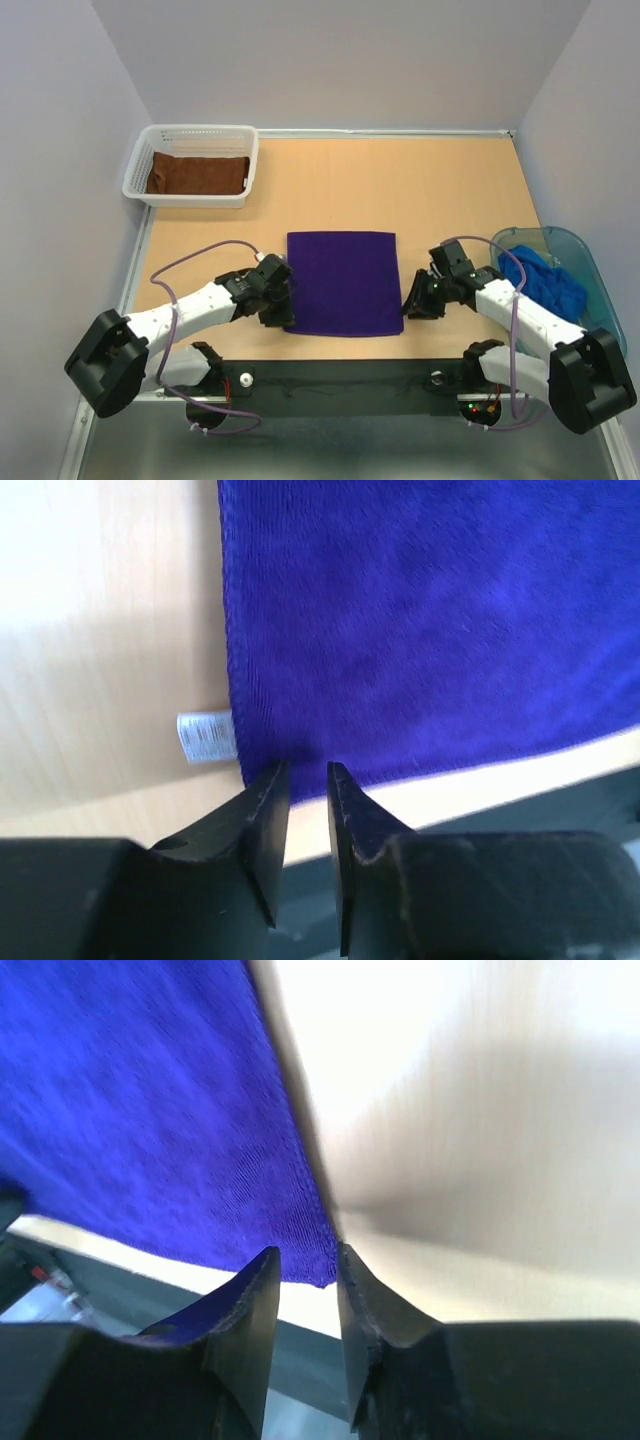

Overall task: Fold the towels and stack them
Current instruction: Fold the towel

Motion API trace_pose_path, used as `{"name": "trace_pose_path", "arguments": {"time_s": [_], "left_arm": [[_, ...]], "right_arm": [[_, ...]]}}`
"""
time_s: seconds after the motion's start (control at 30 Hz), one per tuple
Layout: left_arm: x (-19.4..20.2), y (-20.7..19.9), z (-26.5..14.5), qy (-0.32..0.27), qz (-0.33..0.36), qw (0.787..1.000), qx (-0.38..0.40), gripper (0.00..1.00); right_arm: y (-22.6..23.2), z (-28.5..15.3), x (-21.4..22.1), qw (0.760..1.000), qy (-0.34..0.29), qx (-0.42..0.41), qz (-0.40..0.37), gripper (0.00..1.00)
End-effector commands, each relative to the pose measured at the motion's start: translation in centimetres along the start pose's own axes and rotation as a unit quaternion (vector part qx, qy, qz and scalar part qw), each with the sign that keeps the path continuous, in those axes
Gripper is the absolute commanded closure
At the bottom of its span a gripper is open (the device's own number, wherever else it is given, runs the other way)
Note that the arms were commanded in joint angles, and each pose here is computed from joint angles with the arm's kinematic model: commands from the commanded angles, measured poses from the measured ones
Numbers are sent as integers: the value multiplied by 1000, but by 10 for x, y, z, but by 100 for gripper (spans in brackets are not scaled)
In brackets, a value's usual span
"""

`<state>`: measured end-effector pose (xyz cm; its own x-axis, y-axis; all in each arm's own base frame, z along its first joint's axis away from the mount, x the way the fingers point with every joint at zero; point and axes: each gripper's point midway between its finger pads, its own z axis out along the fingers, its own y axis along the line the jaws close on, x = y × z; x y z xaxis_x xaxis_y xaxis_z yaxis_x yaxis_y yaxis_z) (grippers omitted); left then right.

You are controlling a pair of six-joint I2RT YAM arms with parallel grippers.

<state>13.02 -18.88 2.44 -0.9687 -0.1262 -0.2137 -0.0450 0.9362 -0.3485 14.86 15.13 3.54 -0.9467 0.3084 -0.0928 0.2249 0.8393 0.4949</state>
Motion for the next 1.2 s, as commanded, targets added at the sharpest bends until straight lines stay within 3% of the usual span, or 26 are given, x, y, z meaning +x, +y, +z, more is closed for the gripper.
{"name": "trace_pose_path", "arguments": {"time_s": [0.0,0.03,0.1,0.17,0.27,0.3,0.33,0.4,0.47,0.53,0.63,0.73,0.77,0.83,0.97,1.17], "left_arm": [[-13,-19,-27,-33,-1,999,38,47],[-22,-24,-33,-52,6,998,43,37],[-55,-31,-49,-114,33,992,28,29],[-87,-32,-59,-163,47,986,0,20],[-127,-20,-59,-189,87,978,-19,14],[-154,-13,-58,-207,72,976,-17,12],[-165,-13,-58,-210,81,974,-11,3],[-193,-18,-55,-224,114,968,4,1],[-214,-18,-55,-228,128,965,2,2],[-235,-31,-55,-230,145,962,10,6],[-253,-62,-58,-233,153,958,65,17],[-258,-81,-49,-231,141,957,110,37],[-256,-80,-37,-216,138,960,112,48],[-252,-77,-23,-197,129,965,112,57],[-242,-62,10,-169,116,974,96,65],[-234,-21,51,-125,75,988,56,70]], "right_arm": [[14,-19,-52,993,-80,35,-77,61],[12,-18,-60,989,-83,49,-112,58],[25,-29,-92,980,-118,63,-146,48],[27,-23,-111,976,-111,80,-171,43],[44,-29,-158,971,-141,59,-185,39],[40,-21,-169,975,-125,54,-174,39],[55,-27,-184,973,-134,35,-186,36],[59,-16,-199,971,-119,21,-205,33],[75,-19,-219,965,-130,7,-227,37],[97,-16,-228,961,-135,-37,-238,46],[132,-18,-235,954,-145,-117,-233,51],[142,-5,-239,955,-144,-155,-209,53],[137,3,-235,959,-135,-156,-194,55],[139,9,-235,957,-136,-168,-193,57],[127,32,-226,961,-116,-174,-183,58],[86,59,-223,973,-112,-119,-160,62]]}}
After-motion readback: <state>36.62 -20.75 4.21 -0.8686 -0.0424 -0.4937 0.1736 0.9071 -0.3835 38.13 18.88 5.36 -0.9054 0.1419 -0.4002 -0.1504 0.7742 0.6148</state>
